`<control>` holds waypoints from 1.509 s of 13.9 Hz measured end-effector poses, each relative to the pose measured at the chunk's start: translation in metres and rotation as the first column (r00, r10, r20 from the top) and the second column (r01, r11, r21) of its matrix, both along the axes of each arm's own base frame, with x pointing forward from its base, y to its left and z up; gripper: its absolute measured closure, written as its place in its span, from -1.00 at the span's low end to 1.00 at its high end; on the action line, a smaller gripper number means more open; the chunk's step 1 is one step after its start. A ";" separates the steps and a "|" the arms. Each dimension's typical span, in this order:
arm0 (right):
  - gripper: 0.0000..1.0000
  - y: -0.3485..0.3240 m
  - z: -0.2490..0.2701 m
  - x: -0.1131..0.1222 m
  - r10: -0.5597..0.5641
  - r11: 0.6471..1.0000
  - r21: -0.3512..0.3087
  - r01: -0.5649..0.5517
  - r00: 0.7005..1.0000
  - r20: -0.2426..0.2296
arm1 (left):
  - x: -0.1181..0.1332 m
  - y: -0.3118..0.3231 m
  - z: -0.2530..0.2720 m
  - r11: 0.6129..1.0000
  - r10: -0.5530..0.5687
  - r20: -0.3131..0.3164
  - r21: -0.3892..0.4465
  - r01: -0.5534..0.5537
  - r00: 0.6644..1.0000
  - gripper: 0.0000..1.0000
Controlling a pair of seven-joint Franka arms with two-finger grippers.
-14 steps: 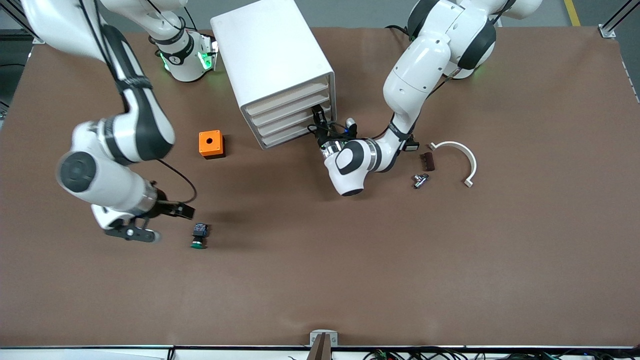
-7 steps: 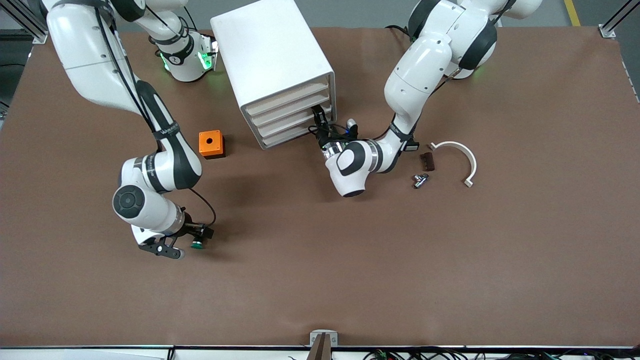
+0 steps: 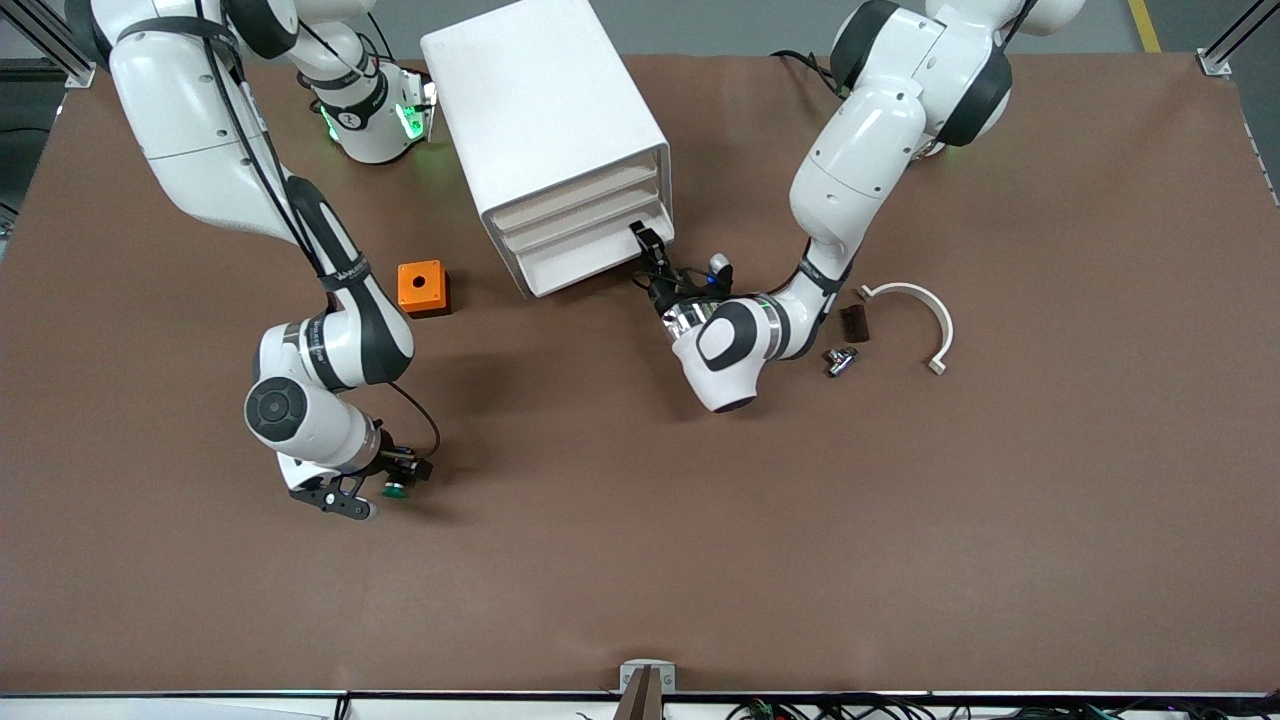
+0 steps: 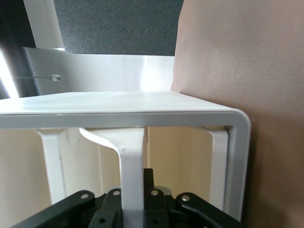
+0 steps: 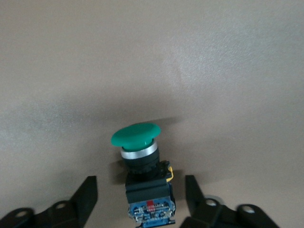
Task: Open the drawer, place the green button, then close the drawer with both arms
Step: 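Grasp the green button with the right gripper while the left gripper opens the drawer, then carry the green button over the open drawer with the right gripper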
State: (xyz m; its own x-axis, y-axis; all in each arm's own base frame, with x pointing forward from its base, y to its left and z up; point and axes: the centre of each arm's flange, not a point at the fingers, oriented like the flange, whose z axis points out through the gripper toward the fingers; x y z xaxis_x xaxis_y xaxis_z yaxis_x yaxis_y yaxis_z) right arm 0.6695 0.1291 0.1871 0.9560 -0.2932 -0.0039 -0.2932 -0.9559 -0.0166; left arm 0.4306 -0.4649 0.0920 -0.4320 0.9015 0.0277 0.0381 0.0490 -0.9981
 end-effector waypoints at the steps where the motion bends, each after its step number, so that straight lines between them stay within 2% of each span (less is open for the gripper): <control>1: -0.23 0.001 -0.001 -0.001 0.001 1.000 -0.002 -0.001 1.000 -0.008 | 0.006 0.005 0.000 1.000 0.015 -0.001 -0.001 -0.015 1.000 0.86; 3: 0.19 0.001 -0.002 -0.003 0.002 1.000 -0.005 -0.002 1.000 -0.022 | 0.017 0.015 0.000 0.999 0.045 -0.003 -0.003 -0.045 0.999 0.86; 6: 0.17 0.001 -0.002 -0.003 0.002 1.000 -0.007 -0.002 1.000 -0.031 | 0.034 0.032 -0.001 0.996 0.091 -0.006 -0.003 -0.091 0.996 0.86; 9: 0.17 0.008 0.009 -0.006 -0.016 1.000 -0.017 0.014 0.996 -0.084 | 0.053 0.049 -0.001 0.988 0.154 -0.008 -0.009 -0.154 0.988 0.84; 11: 0.17 0.032 0.042 -0.010 -0.073 0.997 -0.034 0.070 0.992 -0.106 | 0.069 0.065 -0.001 0.979 0.203 -0.005 -0.010 -0.203 0.979 0.84; 13: 0.17 0.073 0.088 -0.023 -0.144 0.989 -0.046 0.140 0.985 -0.100 | 0.083 0.081 -0.001 0.970 0.242 -0.003 -0.011 -0.242 0.970 0.81; 15: 0.17 0.115 0.130 -0.042 -0.205 0.979 -0.018 0.205 0.973 -0.108 | 0.089 0.089 -0.002 0.965 0.261 0.001 -0.010 -0.261 0.965 0.81; 17: 0.17 0.150 0.160 -0.062 -0.265 0.963 0.023 0.270 0.956 -0.129 | 0.091 0.089 -0.002 0.963 0.269 0.009 -0.008 -0.269 0.963 0.62; 19: 0.17 0.192 0.178 -0.086 -0.322 0.944 0.029 0.328 0.938 -0.130 | 0.092 0.088 -0.003 0.962 0.275 0.016 -0.007 -0.275 0.961 0.54; 21: 0.17 0.244 0.181 -0.119 -0.372 0.926 0.013 0.377 0.918 -0.134 | 0.095 0.087 -0.003 0.958 0.287 0.040 -0.013 -0.286 0.957 0.10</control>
State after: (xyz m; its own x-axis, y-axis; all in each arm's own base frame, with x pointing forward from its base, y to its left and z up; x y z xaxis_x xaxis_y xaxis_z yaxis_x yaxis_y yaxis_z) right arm 0.5506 0.3727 0.3683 0.7670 -0.6272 -0.1354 -0.6319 -0.7750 0.0102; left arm 0.5258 -0.3774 0.0889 -0.6727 0.7399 -0.0010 0.0644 0.0572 -0.9963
